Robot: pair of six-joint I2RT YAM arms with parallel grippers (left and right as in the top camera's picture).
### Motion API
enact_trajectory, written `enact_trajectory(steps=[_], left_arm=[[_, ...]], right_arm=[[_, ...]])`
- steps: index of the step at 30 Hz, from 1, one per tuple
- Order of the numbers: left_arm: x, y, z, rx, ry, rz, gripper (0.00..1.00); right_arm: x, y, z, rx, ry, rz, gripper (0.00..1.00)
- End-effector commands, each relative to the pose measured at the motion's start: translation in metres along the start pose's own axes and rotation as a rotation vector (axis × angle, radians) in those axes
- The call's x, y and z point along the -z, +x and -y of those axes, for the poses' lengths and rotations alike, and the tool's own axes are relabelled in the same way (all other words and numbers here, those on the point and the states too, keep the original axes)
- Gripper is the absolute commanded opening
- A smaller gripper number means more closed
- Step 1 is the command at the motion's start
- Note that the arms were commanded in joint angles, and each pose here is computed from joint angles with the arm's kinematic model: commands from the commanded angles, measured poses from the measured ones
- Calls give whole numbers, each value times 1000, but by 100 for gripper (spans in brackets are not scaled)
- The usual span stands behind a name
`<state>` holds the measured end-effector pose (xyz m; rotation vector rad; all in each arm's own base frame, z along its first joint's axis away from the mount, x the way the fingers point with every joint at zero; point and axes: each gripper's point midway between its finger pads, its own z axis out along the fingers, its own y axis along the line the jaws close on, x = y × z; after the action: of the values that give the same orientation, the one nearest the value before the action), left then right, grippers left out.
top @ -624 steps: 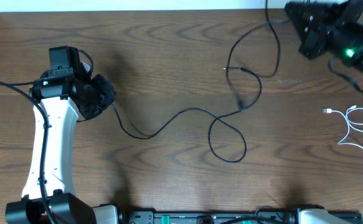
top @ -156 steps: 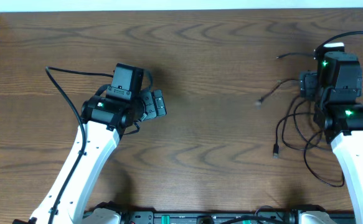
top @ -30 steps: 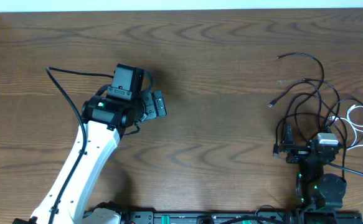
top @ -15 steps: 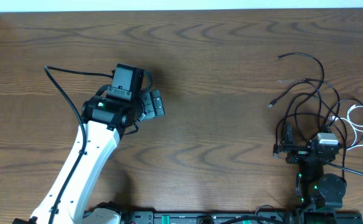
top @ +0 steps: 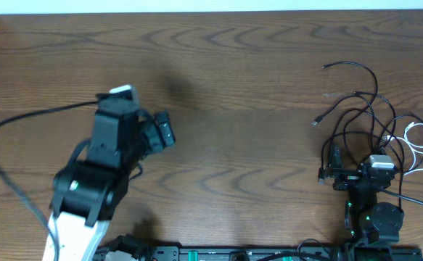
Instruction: Untangle cables
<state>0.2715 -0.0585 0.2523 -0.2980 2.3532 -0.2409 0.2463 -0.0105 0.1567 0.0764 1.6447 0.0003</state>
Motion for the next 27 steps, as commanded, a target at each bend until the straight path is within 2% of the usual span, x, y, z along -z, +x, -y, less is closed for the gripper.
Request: enact_trajectory(steps=[1, 8, 15, 21, 27], left_arm=[[16, -4, -12, 6, -26, 64, 98], [33, 8, -36, 60, -10, 187, 98], [51, -14, -57, 160, 69, 562, 98], [78, -26, -56, 171, 200, 891, 98], [90, -23, -49, 152, 314, 1051, 98]], right_arm=[[0, 0, -1, 11, -8, 0, 99], [0, 0, -1, 11, -8, 0, 99], [0, 0, -1, 11, -8, 0, 99], [0, 0, -1, 11, -8, 0, 99], [0, 0, -1, 11, -8, 0, 99]])
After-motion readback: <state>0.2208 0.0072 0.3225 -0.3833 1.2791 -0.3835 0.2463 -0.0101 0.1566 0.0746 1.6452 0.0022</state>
